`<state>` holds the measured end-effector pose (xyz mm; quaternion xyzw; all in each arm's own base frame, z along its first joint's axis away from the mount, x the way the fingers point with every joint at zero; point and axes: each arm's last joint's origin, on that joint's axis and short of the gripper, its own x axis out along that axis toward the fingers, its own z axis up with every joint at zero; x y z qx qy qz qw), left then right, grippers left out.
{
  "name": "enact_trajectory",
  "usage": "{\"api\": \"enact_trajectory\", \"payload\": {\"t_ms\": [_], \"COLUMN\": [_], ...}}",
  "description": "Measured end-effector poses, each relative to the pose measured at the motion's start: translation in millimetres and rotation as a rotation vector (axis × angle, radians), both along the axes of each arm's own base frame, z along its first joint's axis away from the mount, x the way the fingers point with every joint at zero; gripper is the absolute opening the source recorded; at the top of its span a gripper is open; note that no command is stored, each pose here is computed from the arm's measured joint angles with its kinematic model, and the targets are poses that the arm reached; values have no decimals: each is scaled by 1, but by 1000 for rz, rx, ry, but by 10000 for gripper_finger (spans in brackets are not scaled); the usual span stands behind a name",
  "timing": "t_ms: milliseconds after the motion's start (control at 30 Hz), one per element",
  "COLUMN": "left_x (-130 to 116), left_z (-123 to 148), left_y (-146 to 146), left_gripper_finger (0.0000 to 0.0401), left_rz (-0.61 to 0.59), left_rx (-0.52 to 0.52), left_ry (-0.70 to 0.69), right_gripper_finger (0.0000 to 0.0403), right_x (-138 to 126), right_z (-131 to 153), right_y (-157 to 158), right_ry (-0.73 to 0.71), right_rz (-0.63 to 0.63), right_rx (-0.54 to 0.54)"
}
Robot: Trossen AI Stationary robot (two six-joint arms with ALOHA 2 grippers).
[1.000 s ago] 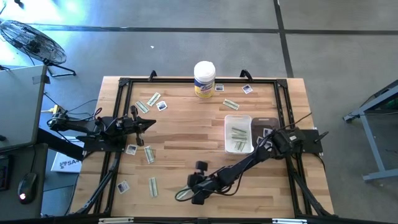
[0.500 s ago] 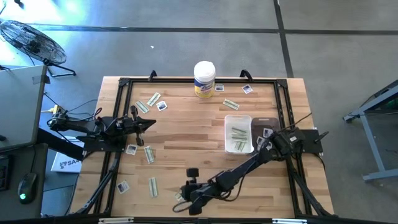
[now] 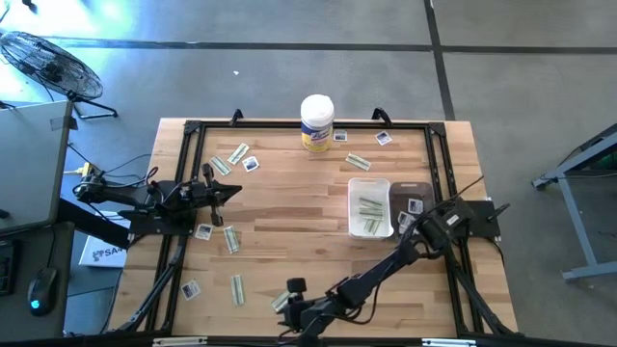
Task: Pick & Place First Aid Supplies
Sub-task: Put the green bandage pack into the white bin
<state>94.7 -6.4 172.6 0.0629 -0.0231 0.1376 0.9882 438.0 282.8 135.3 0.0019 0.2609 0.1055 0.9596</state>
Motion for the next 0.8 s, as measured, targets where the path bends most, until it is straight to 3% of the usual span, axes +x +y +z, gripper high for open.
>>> {"api": "enact_trajectory", "payload": {"t_ms": [167, 367, 733, 800], "left_x": [0, 0, 0, 0], "left_z": [0, 0, 0, 0], "left_y": [0, 0, 0, 0], "left_gripper_finger": [1, 1, 1, 1], "left_rz": [0, 0, 0, 0], "left_rx": [0, 0, 0, 0], "left_ry": [0, 0, 0, 0], "right_gripper_finger": [140, 168, 151, 149], "right_x": [4, 16, 27, 28], "right_z": [-11, -24, -31, -32], "right_y": [-2, -17, -40, -43], "right_ry": [-3, 29, 96, 85], "right_rz": [14, 77, 119, 145], "right_rx": [-33, 10, 61, 23]}}
